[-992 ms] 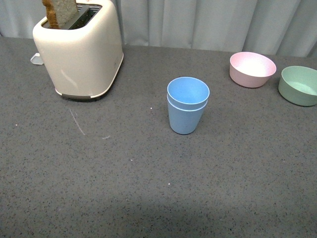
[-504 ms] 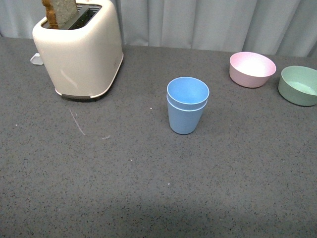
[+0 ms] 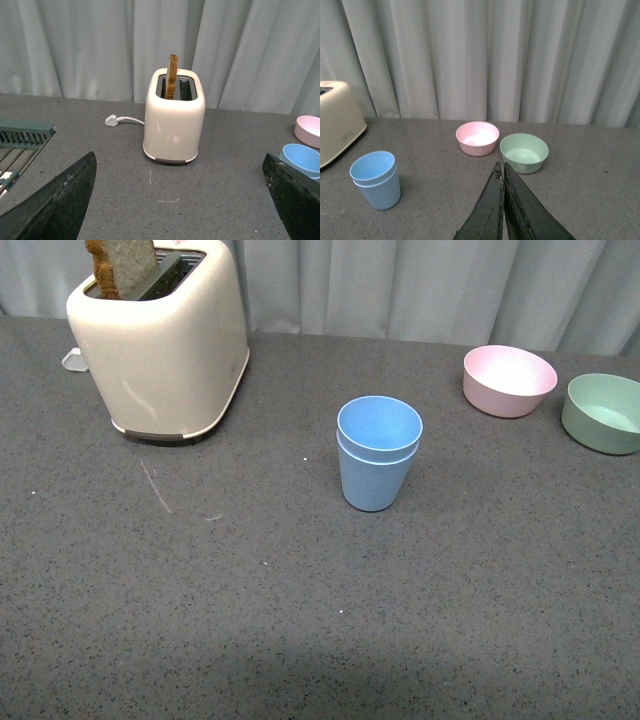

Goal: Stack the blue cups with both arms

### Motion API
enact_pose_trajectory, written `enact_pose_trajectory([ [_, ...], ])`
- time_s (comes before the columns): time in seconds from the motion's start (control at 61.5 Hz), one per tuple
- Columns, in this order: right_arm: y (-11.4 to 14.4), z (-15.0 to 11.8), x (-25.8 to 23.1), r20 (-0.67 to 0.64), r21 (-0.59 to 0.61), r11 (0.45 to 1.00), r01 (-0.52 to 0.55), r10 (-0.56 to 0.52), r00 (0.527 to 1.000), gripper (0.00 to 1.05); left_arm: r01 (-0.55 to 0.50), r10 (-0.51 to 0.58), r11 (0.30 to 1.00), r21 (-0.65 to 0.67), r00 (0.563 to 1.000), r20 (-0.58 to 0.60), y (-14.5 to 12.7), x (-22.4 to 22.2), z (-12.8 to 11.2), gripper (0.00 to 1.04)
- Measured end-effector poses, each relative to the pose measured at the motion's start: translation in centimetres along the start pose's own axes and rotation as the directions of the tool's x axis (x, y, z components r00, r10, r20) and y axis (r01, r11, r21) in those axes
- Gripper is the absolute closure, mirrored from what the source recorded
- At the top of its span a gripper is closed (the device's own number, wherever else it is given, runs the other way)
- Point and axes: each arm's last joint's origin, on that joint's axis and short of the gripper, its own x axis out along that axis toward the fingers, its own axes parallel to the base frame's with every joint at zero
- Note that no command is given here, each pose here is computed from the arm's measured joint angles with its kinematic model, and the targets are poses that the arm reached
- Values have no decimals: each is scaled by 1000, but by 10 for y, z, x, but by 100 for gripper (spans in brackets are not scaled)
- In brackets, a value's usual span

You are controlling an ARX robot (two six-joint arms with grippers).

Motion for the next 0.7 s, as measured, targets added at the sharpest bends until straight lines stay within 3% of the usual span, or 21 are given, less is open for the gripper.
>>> enact_pose_trajectory([
  [0.179, 0, 0, 0, -2, -1, 1000, 0, 0, 1000, 100, 0, 0, 1000, 0, 1000, 0, 0, 0, 0, 7],
  [0.7, 0, 0, 0, -2, -1, 1000, 0, 0, 1000, 9, 0, 0, 1000, 0, 1000, 0, 0, 0, 0, 7],
])
